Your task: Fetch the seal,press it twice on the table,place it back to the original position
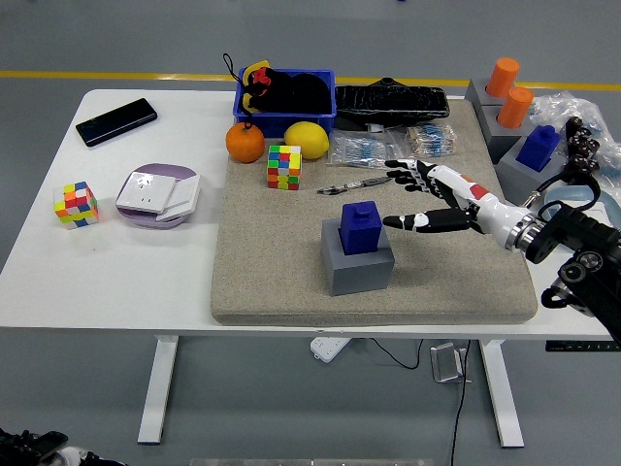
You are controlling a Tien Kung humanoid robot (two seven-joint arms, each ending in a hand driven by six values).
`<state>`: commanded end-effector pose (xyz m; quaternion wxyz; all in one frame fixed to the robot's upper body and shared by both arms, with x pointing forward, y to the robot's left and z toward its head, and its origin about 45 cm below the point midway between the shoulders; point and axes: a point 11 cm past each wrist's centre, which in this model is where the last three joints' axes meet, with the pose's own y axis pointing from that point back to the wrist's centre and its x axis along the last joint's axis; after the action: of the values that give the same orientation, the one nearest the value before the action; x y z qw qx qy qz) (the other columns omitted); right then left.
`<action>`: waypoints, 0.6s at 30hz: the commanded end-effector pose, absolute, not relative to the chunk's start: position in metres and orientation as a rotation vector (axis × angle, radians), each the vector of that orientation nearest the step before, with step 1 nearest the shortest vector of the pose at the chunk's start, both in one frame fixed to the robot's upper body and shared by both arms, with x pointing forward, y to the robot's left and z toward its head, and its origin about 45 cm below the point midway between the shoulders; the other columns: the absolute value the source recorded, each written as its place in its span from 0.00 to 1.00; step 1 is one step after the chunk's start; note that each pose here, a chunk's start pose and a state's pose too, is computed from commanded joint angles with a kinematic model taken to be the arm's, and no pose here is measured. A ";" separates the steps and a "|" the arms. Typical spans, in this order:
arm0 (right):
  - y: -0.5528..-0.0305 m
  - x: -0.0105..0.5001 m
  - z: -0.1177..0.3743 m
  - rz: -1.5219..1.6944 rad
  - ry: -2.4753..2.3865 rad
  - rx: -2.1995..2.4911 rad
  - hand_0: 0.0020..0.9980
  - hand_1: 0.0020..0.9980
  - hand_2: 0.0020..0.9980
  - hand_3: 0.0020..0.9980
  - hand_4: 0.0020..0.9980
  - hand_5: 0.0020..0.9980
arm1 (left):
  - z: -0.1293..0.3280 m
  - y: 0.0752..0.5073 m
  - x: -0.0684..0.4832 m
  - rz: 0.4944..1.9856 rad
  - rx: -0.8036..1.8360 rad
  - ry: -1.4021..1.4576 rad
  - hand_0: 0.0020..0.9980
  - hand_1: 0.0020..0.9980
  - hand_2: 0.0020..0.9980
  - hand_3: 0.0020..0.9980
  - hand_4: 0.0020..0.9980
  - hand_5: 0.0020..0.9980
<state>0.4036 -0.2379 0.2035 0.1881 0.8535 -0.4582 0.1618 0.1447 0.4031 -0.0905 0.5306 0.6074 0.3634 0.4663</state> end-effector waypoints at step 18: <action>-0.363 0.373 0.187 0.346 -1.582 2.094 0.98 0.95 0.95 0.98 1.00 0.54 | -0.090 0.405 0.144 1.118 1.451 0.868 0.72 0.69 0.68 0.75 0.69 0.25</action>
<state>0.3733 -0.3629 0.1865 0.2446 0.7671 -0.5794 0.1266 0.1439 0.4049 -0.0903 0.5287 0.6076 0.3636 0.4680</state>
